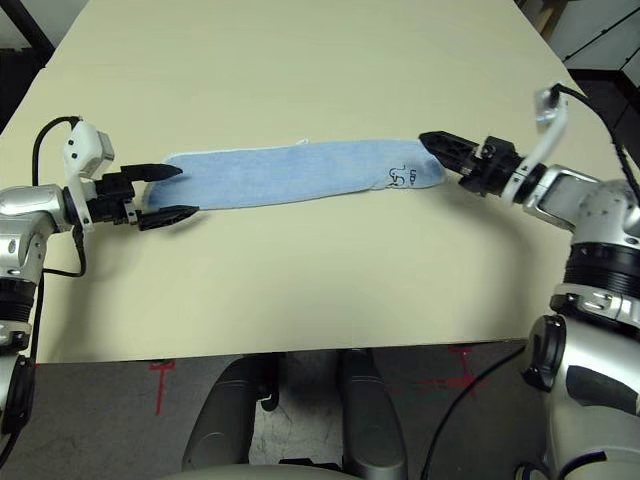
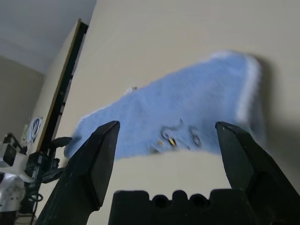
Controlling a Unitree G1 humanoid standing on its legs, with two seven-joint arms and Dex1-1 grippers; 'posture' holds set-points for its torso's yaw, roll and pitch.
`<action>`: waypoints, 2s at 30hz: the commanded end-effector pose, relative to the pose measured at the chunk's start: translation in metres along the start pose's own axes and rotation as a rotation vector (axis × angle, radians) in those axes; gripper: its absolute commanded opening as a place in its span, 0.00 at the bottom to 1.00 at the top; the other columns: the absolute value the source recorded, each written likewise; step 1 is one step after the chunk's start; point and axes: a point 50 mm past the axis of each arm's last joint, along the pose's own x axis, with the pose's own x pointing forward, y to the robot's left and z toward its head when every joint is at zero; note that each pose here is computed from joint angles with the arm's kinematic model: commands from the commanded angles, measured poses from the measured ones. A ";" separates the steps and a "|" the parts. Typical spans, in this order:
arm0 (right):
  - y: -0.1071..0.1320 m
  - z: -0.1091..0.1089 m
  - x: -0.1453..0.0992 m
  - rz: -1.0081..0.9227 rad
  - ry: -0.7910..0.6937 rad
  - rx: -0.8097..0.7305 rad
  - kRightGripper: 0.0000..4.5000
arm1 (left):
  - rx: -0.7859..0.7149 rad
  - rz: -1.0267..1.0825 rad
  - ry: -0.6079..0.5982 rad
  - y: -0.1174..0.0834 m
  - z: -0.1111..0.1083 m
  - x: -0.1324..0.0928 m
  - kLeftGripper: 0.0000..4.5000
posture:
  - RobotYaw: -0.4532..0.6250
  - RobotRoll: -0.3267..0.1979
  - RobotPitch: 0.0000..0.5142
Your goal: Fold the towel and set it aside.
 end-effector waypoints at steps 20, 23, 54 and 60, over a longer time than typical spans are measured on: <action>-0.023 -0.016 0.036 -0.215 -0.042 0.100 0.99 | 0.015 -0.057 0.018 -0.002 0.005 0.004 1.00 | 0.38 0.62 0.48; -0.023 -0.017 0.045 -0.216 -0.045 0.104 0.99 | 0.019 -0.060 0.027 -0.002 0.005 0.003 1.00 | 0.38 0.62 0.48; -0.033 -0.003 0.004 -0.298 -0.097 -0.018 0.00 | -0.031 -0.002 -0.007 0.004 0.001 0.000 1.00 | 0.36 0.62 0.47; -0.032 -0.003 0.003 -0.318 -0.105 -0.074 0.00 | -0.027 0.032 -0.027 0.011 0.005 0.003 1.00 | 0.36 0.62 0.47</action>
